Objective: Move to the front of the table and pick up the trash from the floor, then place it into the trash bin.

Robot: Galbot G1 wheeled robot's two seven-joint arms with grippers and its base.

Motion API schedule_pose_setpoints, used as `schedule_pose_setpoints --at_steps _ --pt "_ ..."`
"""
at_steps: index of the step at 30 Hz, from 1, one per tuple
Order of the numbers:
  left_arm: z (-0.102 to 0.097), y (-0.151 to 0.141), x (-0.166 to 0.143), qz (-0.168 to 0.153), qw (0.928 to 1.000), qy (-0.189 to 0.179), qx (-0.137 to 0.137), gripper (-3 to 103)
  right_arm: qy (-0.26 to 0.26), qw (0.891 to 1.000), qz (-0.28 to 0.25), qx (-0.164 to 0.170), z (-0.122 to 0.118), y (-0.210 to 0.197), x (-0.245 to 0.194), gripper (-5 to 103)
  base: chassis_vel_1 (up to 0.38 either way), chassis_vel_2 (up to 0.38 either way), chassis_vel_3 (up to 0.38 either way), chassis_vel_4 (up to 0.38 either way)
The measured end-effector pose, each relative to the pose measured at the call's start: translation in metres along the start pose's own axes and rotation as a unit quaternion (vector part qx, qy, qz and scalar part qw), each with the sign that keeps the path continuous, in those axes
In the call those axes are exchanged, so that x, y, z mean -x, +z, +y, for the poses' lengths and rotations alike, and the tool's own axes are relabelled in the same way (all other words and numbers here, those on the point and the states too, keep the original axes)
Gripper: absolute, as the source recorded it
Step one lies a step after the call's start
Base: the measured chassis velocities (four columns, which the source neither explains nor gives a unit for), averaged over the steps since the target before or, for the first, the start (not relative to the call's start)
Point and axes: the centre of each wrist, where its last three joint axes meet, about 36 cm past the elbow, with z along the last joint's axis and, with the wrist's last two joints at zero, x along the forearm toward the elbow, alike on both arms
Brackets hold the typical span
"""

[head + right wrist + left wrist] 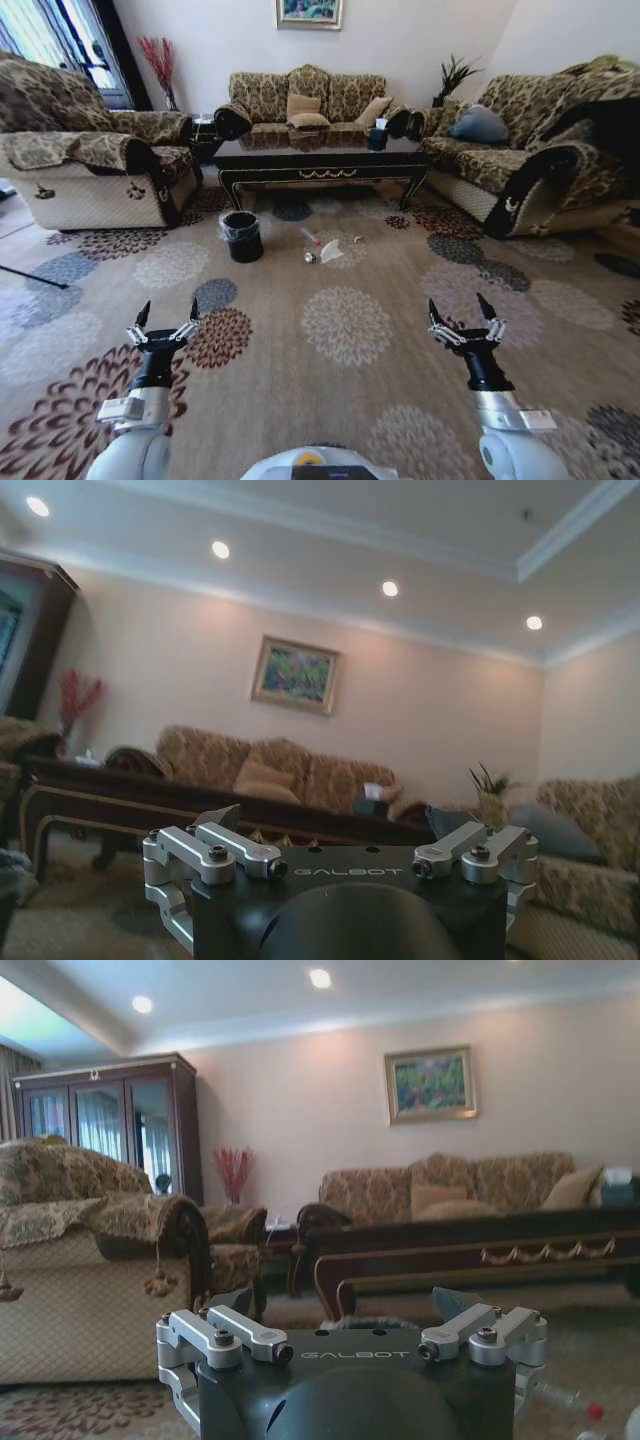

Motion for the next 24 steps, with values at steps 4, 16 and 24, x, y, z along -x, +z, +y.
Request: schedule_pose_setpoints --at_steps 4,16,24 --pt "0.002 -0.001 -0.001 0.020 0.9997 0.000 0.011 100 0.012 0.999 0.030 -0.003 -0.002 0.003 -0.004 100 -0.366 0.343 0.365 -0.363" --pt "0.003 -0.016 -0.005 0.020 0.9996 0.009 0.019 100 -0.006 0.999 0.047 0.003 0.006 0.004 -0.009 100 -0.322 0.337 0.323 -0.336" --pt "0.002 -0.018 -0.006 0.009 0.9998 0.008 0.017 100 -0.011 0.999 0.041 0.000 0.009 0.008 -0.009 100 -0.312 0.308 0.331 -0.301"
